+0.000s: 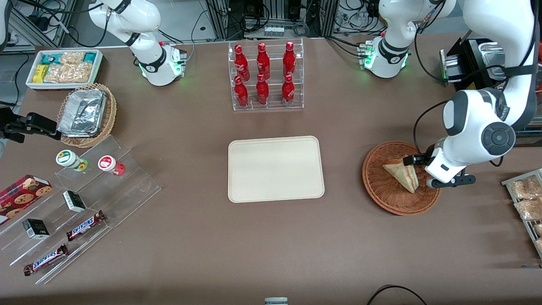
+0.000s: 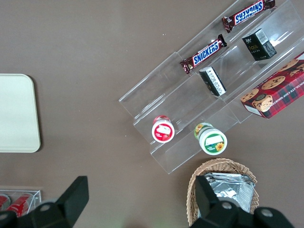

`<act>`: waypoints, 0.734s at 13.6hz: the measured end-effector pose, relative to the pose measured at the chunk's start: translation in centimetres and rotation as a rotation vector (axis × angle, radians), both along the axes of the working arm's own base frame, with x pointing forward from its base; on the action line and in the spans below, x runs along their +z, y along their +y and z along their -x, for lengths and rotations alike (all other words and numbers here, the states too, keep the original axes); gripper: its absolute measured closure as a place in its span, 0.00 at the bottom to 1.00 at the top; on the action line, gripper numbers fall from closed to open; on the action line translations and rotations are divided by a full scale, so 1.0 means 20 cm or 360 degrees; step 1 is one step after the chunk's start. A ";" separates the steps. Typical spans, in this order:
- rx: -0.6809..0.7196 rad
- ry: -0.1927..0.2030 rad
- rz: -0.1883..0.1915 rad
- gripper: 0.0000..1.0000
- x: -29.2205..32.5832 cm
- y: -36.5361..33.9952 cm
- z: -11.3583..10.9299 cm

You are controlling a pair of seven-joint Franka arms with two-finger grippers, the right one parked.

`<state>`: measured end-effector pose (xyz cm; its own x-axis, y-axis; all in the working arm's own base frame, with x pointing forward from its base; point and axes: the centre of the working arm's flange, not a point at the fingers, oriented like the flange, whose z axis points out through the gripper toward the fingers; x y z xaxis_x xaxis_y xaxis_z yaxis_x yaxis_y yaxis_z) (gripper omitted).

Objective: Place sandwich from basket to tray
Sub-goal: 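Lower the open left gripper over the wrapped sandwich in the basket, then close the left gripper on the sandwich's wrapped end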

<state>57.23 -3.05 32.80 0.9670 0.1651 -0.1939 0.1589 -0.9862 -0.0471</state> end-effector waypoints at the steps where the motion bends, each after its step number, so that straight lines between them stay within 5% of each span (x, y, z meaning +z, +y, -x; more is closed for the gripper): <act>1: 0.0090 -0.0005 -0.0018 0.00 -0.01 0.00 0.01; 6: 0.0571 -0.0065 -0.0108 0.00 -0.06 -0.09 0.02; 10: 0.0714 -0.0120 -0.0117 0.00 -0.12 -0.11 0.04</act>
